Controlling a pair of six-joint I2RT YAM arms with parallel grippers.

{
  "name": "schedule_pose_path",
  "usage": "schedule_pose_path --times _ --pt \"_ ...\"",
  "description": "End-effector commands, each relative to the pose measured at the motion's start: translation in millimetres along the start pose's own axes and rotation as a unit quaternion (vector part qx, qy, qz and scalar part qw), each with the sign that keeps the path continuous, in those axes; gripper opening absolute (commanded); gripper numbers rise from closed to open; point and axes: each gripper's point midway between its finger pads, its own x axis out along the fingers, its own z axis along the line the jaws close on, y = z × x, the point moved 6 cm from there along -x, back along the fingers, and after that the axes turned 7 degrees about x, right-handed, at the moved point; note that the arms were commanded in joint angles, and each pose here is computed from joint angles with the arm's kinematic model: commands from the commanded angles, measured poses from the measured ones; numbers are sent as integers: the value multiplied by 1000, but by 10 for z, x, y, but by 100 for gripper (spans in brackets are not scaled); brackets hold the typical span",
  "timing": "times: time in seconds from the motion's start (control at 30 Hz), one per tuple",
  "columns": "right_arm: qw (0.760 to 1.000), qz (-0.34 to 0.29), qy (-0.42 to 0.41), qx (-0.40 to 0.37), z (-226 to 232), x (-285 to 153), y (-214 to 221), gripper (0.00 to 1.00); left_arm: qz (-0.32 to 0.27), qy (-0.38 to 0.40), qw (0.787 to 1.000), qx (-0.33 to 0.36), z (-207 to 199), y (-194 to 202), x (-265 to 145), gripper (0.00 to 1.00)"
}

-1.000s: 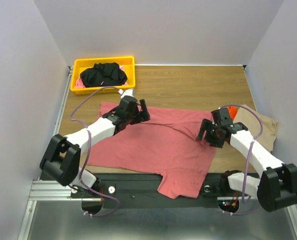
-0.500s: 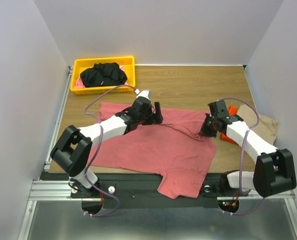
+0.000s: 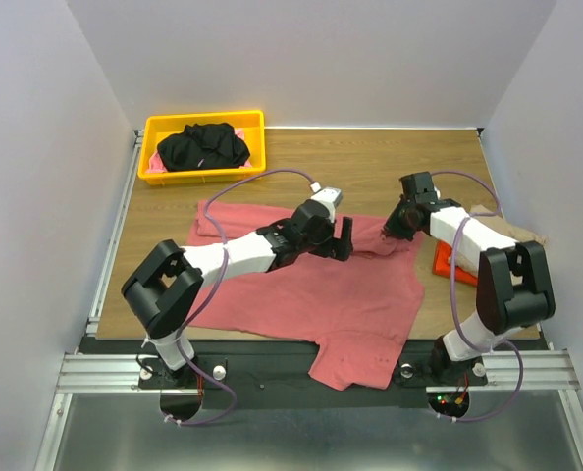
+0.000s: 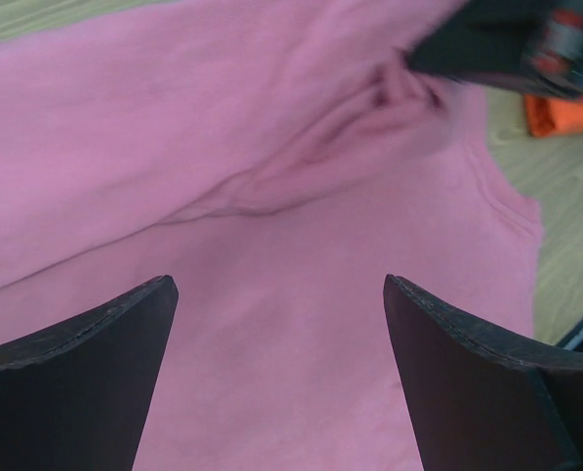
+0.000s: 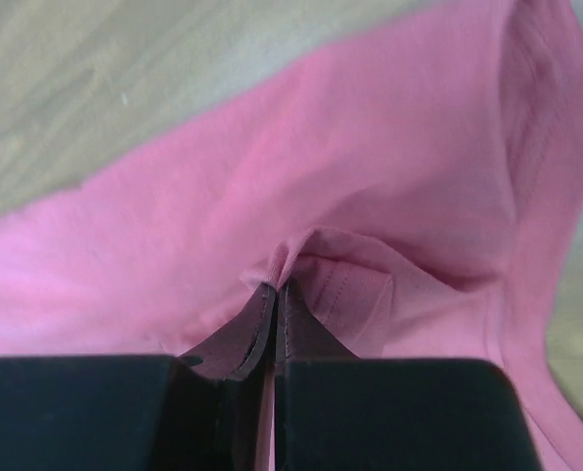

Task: Fold and stack the t-shirts
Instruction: Fold the tshirt

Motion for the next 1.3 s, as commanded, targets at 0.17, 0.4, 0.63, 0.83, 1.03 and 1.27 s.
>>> schedule_pose_path --times 0.17,0.4,0.63,0.83,1.03,1.27 --pt "997 -20 -42 55 228 267 -389 0 -18 51 997 57 -485 -177 311 97" --pt "997 -3 -57 49 203 283 -351 0 0 34 997 66 -653 -100 576 82" --pt "997 6 -56 44 115 289 -256 1 15 -5 997 77 -738 -24 844 76" --pt "998 15 -51 37 46 308 -199 0 19 -35 996 79 -740 24 1006 67" --pt "998 16 -50 37 14 301 -176 0 43 -90 991 93 -651 153 1163 53" --pt "998 19 -50 32 -19 296 -143 0 52 -107 988 96 -627 231 1153 33"
